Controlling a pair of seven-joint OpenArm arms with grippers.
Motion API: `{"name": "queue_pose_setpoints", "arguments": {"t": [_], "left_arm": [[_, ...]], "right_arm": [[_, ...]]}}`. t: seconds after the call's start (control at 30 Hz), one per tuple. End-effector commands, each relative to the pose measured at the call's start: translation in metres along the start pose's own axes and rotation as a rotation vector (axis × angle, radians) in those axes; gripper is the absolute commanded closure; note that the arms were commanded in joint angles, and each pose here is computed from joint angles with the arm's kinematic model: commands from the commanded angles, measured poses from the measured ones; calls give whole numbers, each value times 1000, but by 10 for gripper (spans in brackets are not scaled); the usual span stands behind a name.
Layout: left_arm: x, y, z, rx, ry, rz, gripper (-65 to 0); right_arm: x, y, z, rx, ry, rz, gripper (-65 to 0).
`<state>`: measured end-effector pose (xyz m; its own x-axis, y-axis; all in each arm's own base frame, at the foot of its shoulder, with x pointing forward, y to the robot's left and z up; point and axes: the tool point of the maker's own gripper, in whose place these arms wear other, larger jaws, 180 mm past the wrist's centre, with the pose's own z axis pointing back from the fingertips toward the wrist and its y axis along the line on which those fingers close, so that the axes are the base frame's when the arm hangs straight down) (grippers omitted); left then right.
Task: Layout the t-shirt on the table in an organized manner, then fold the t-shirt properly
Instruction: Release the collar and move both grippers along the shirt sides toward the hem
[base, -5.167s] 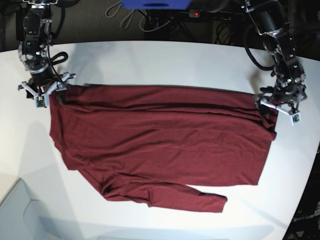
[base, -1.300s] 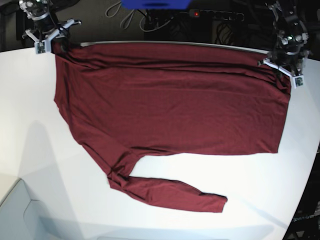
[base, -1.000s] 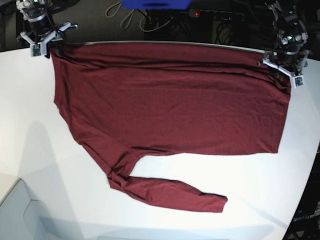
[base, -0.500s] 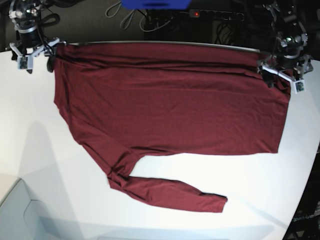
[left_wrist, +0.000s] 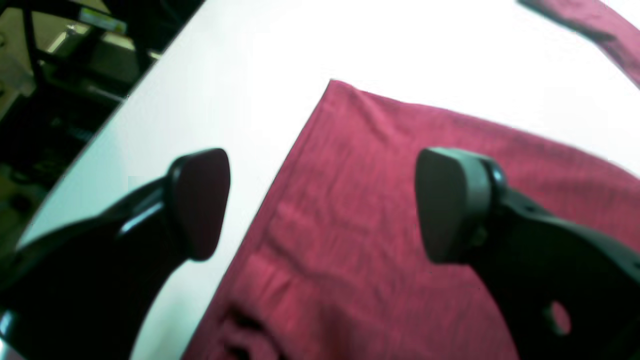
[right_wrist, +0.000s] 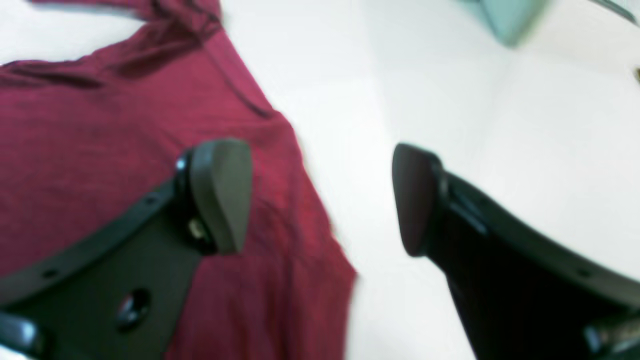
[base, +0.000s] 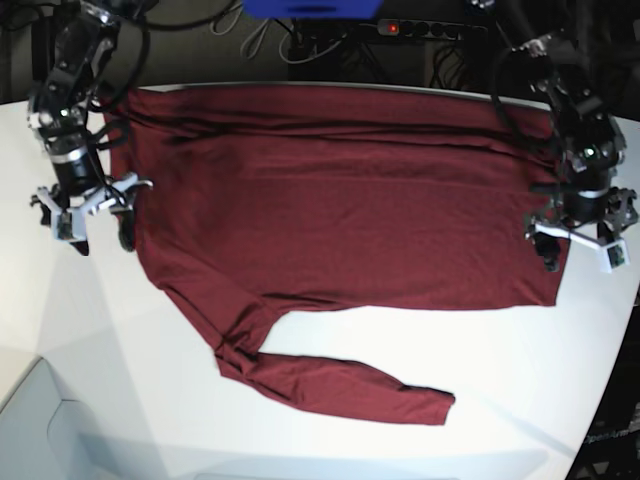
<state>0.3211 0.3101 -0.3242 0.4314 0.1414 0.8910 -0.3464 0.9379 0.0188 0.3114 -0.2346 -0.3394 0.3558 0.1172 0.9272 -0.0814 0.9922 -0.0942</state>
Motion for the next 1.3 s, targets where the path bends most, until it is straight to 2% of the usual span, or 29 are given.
{"name": "queue_pose_setpoints", "arguments": {"t": [0.0, 0.2, 0.3, 0.47, 0.6, 0.9, 1.17, 1.27], "left_arm": [[16, 1, -4, 4, -46, 7, -557], [19, -3, -29, -6, -24, 53, -557], [26, 3, -34, 1, -32, 36, -557], [32, 9, -33, 10, -42, 24, -557], [35, 14, -33, 19, -47, 16, -557], [41, 27, -37, 35, -49, -8, -557], [24, 30, -84, 28, 66, 77, -557], [27, 25, -100, 20, 61, 109, -558]], "right_arm": [[21, 0, -11, 15, -45, 13, -444], [33, 20, -75, 121, 51, 16, -444], [36, 27, -103, 164, 78, -5, -444], [31, 30, -135, 202, 130, -65, -444], [25, 30, -150, 216, 114, -128, -444], [6, 24, -154, 211, 101, -186, -444], [-12, 28, -147, 214, 131, -193, -440], [-21, 29, -143, 214, 148, -196, -440]]}}
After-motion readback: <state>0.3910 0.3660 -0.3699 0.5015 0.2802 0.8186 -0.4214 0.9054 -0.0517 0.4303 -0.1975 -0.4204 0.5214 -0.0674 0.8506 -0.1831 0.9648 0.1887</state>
